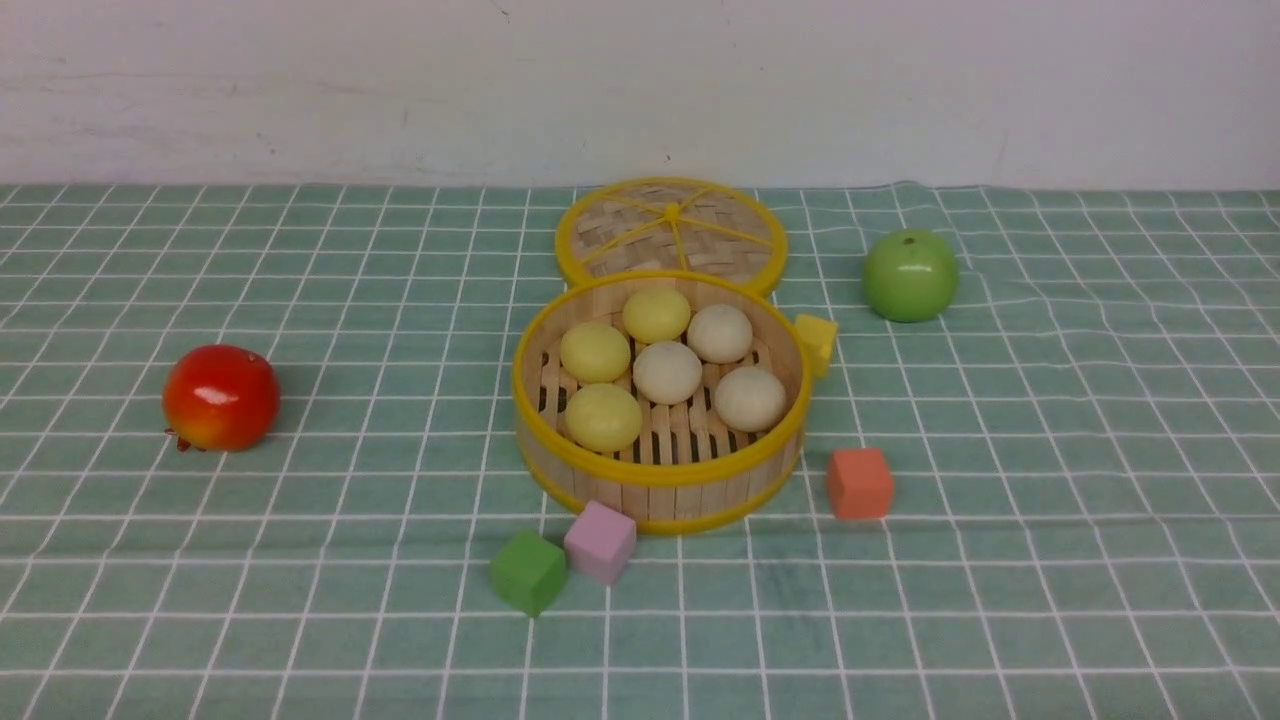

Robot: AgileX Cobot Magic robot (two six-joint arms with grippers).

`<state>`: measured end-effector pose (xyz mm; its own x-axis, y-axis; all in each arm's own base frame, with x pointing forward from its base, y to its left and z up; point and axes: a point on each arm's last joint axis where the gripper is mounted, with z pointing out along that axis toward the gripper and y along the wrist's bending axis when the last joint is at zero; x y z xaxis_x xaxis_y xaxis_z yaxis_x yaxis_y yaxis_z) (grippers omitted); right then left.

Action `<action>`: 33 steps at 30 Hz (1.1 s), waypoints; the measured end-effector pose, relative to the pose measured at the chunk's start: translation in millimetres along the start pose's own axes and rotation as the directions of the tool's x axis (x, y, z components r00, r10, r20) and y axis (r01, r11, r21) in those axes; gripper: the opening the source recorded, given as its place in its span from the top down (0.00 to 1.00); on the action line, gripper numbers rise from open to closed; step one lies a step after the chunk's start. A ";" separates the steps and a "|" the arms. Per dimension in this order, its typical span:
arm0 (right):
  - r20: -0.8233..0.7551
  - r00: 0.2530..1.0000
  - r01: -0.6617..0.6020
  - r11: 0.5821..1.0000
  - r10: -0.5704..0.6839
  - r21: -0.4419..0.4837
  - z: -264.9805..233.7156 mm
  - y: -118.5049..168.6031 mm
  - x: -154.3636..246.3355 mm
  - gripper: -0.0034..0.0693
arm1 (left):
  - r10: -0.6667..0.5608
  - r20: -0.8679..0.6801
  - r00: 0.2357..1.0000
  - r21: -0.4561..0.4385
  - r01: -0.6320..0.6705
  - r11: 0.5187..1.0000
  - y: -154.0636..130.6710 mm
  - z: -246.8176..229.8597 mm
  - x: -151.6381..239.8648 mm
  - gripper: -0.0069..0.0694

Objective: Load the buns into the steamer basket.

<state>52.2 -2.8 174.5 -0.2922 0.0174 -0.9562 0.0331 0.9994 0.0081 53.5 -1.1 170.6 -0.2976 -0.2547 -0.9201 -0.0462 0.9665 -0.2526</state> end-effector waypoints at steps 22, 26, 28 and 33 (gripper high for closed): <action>0.000 1.000 0.000 1.000 0.000 0.000 0.0 0.0 0.0 0.86 | 0.000 0.000 1.000 0.000 0.000 1.000 0.0 0.0 0.0 0.60; 0.000 1.000 0.000 1.000 0.000 0.000 0.0 0.0 0.0 0.85 | 0.000 0.000 1.000 0.000 0.000 1.000 0.0 0.0 0.0 0.60; 0.000 1.000 0.000 1.000 0.000 0.000 0.0 0.0 0.0 0.85 | 0.000 0.000 1.000 0.000 0.000 1.000 0.0 0.0 0.0 0.60; 0.000 1.000 0.000 1.000 0.000 0.000 0.0 0.0 0.0 0.84 | 0.000 0.000 1.000 0.000 0.000 1.000 0.0 0.0 0.0 0.60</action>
<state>52.2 -2.8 174.5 -0.2922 0.0174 -0.9562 0.0331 0.9994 0.0081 53.5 -1.1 170.6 -0.2976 -0.2547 -0.9201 -0.0462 0.9665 -0.2526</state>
